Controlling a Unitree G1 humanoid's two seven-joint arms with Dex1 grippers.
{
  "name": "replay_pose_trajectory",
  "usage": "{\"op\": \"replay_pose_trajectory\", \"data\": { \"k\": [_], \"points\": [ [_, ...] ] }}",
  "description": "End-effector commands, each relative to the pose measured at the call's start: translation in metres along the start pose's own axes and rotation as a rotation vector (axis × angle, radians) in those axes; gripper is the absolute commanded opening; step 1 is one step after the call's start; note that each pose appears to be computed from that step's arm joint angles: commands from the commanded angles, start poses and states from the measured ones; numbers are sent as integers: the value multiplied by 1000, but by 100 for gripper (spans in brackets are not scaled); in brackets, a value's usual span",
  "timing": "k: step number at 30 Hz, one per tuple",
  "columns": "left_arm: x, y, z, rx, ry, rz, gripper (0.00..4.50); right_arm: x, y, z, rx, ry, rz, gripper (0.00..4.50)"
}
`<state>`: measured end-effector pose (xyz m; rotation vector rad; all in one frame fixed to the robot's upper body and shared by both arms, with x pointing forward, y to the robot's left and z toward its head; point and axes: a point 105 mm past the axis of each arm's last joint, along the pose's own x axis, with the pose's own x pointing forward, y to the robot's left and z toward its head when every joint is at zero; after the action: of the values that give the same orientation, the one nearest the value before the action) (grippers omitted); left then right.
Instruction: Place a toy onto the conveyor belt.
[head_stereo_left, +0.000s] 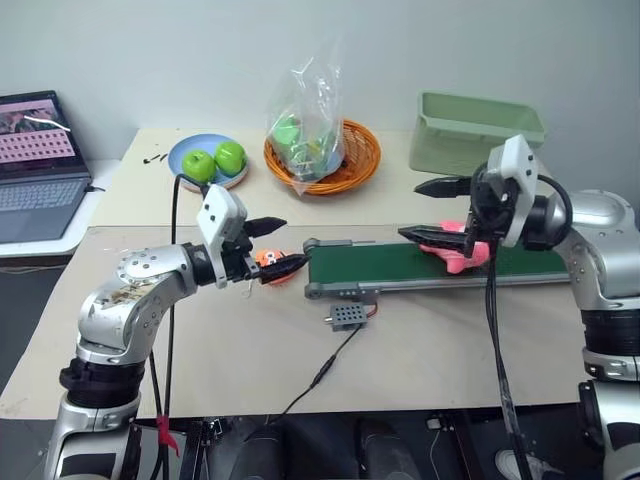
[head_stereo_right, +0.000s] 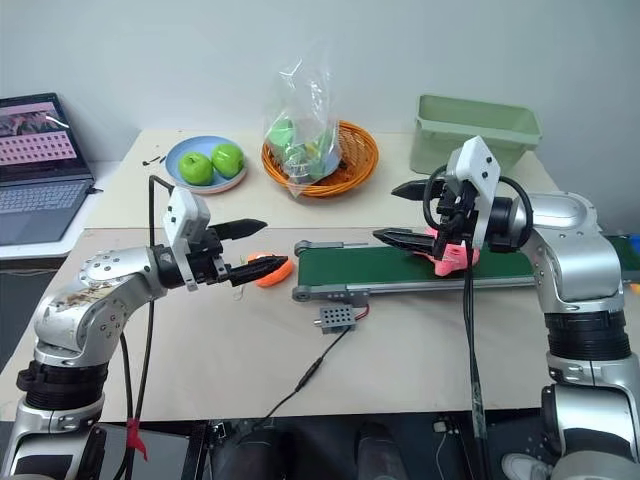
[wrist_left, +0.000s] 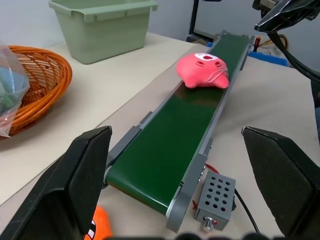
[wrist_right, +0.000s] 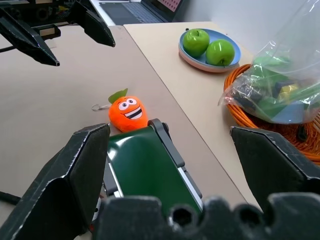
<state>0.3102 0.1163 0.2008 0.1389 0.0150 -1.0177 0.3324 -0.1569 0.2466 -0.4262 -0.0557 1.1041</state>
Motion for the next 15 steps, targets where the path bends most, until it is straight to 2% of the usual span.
{"op": "replay_pose_trajectory", "data": {
  "k": [1, 7, 15],
  "points": [
    [-5, -2, 9, 25, -18, 4, 444, 0, -1, 14, -56, -31, 3, 450],
    [-9, 2, 3, 41, 23, 16, 444, -1, 0, 13, -53, -28, 3, 450],
    [-7, 2, 10, 27, -18, 25, 444, -1, -1, 13, -53, -29, 0, 450]
  ]
}}
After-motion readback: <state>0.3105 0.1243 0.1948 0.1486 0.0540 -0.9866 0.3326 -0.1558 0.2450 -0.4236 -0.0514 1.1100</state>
